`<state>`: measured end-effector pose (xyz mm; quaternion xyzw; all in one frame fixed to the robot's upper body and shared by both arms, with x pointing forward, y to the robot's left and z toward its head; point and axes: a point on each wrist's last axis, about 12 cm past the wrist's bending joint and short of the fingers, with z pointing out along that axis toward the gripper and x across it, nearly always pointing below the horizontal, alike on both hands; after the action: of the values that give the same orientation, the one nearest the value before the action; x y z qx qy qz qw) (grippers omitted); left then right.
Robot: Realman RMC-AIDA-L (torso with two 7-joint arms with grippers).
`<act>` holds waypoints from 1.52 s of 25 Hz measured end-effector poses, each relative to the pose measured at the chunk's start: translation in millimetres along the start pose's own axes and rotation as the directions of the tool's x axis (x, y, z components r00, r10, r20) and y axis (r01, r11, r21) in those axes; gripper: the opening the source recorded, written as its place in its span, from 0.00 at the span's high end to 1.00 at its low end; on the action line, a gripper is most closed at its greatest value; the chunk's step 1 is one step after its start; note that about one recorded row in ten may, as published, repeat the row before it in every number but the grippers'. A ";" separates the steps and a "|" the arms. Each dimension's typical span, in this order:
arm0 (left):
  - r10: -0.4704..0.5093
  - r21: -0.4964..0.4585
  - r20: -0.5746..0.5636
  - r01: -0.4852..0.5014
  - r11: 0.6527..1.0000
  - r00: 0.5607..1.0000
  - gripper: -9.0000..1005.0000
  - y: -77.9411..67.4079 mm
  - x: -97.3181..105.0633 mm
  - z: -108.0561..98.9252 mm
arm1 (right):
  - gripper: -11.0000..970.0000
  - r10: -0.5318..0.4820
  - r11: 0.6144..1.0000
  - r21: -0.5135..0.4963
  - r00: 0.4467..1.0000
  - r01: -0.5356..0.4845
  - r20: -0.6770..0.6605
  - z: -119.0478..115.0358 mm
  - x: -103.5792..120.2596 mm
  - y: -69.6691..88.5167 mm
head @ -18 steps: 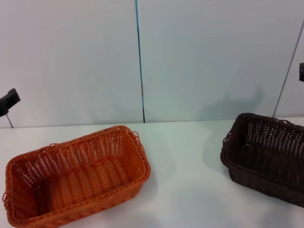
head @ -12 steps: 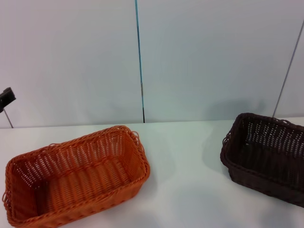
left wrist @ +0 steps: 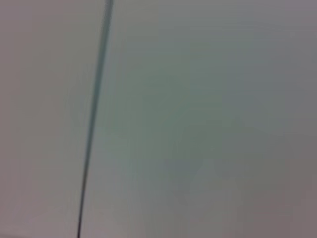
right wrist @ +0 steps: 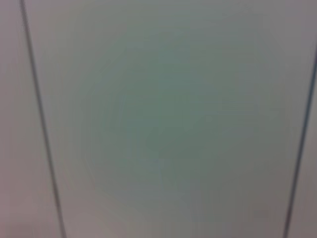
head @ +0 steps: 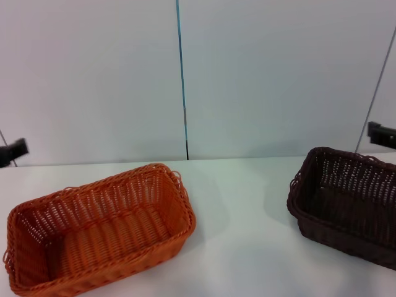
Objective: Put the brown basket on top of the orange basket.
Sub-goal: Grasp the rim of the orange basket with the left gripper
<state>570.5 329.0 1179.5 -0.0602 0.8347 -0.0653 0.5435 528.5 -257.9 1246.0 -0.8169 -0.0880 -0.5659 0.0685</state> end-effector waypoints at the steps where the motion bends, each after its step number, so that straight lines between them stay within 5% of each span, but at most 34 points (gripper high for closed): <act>1: 0.050 0.014 -0.012 -0.050 0.999 0.999 0.13 -3.1 -0.2 -1.2 | 0.04 0.020 1.000 0.020 1.000 -0.020 0.003 -0.4 -1.5 -1.9; 4: 0.129 0.036 -0.038 -0.127 0.991 0.991 0.12 -7.2 2.9 -3.7 | 0.04 0.070 0.996 0.060 0.997 -0.071 0.008 -2.0 -4.7 -5.0; 14: 0.099 0.066 -0.068 -0.095 0.993 0.993 0.12 -7.7 9.9 0.9 | 0.04 0.100 0.992 0.088 0.993 -0.094 -0.066 -2.4 1.6 -10.1; 22: 0.049 0.082 -0.081 -0.043 0.996 0.995 0.12 -9.7 -4.1 2.4 | 0.04 0.111 0.993 0.038 0.989 -0.108 -0.097 -4.8 5.3 6.2; 38: -0.009 0.053 -0.101 0.015 0.999 0.995 0.13 -0.7 -12.5 4.3 | 0.04 0.002 1.000 0.008 0.988 0.000 -0.155 -7.7 11.4 8.3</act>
<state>579.5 330.3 1189.2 -0.0474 0.8586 -0.0938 0.5018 527.2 -266.8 1259.3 -0.7701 -0.0844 -0.6274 0.0788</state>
